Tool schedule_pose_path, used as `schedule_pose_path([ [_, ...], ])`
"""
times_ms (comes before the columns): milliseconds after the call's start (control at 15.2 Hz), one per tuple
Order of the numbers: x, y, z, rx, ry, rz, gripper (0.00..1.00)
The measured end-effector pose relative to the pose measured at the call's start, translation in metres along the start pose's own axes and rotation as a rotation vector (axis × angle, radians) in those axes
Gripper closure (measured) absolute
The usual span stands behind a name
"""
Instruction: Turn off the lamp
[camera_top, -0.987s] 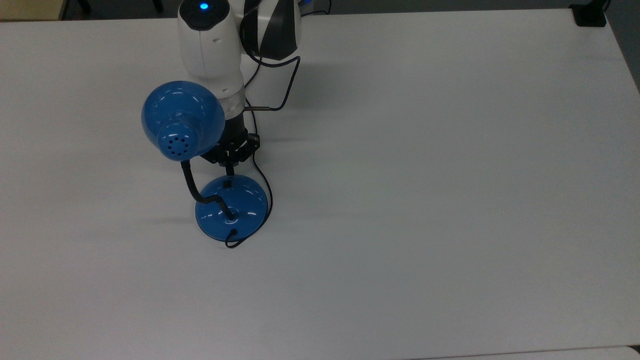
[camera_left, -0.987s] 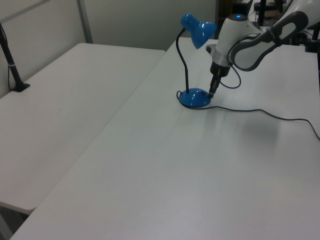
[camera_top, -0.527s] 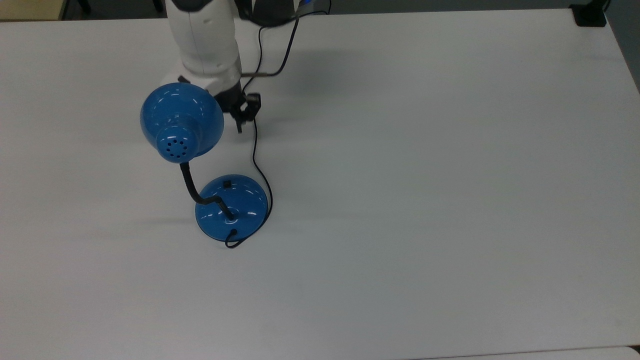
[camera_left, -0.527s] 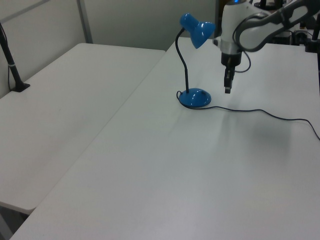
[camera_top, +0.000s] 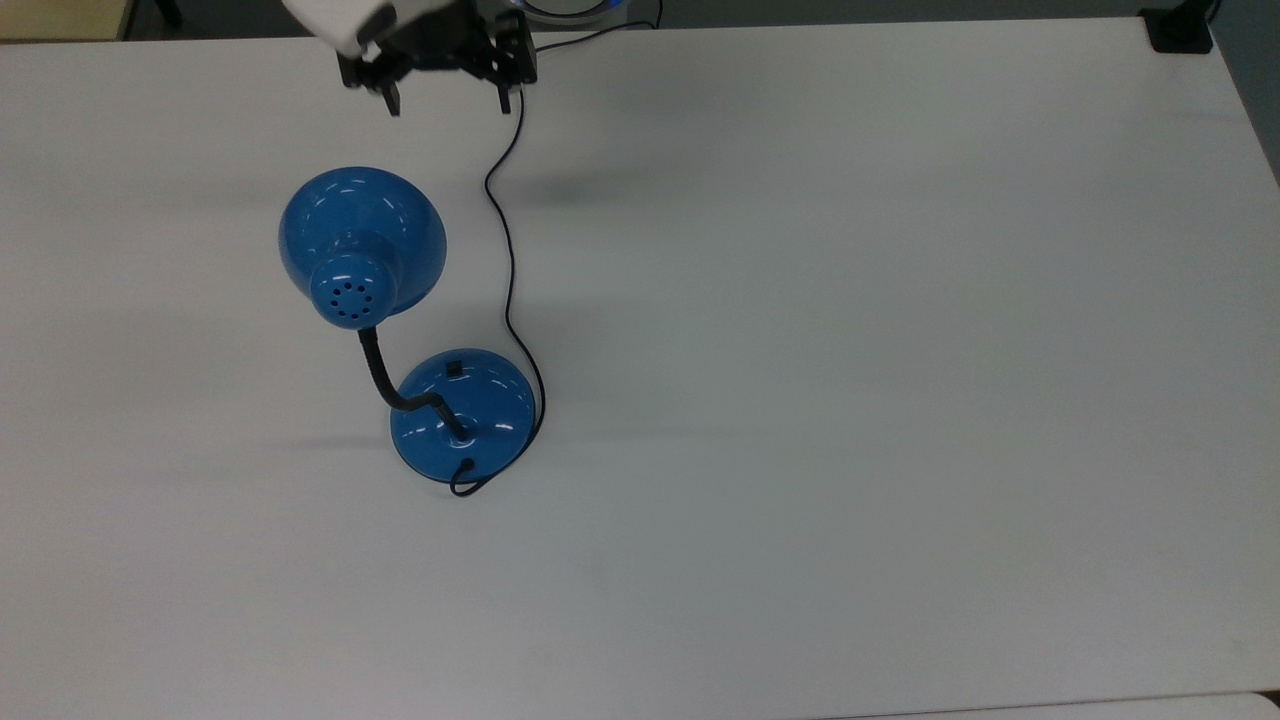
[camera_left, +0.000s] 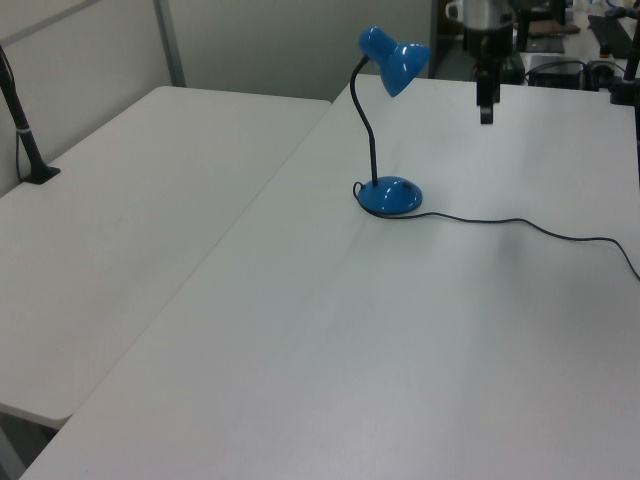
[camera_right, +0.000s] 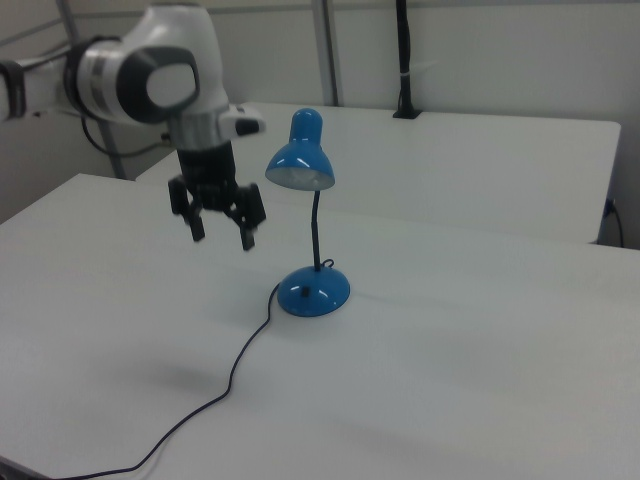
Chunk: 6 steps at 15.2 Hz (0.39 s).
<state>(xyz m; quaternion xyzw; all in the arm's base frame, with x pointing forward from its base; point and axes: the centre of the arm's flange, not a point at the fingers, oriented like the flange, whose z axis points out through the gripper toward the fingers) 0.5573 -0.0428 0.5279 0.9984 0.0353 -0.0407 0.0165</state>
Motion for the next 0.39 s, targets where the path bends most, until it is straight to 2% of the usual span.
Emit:
schedule_pose_path([
  [197,0.002,-0.001,-0.041,0.032,0.086,0.058,0.00],
  [395,0.007,0.004,-0.058,0.029,0.141,0.079,0.00],
])
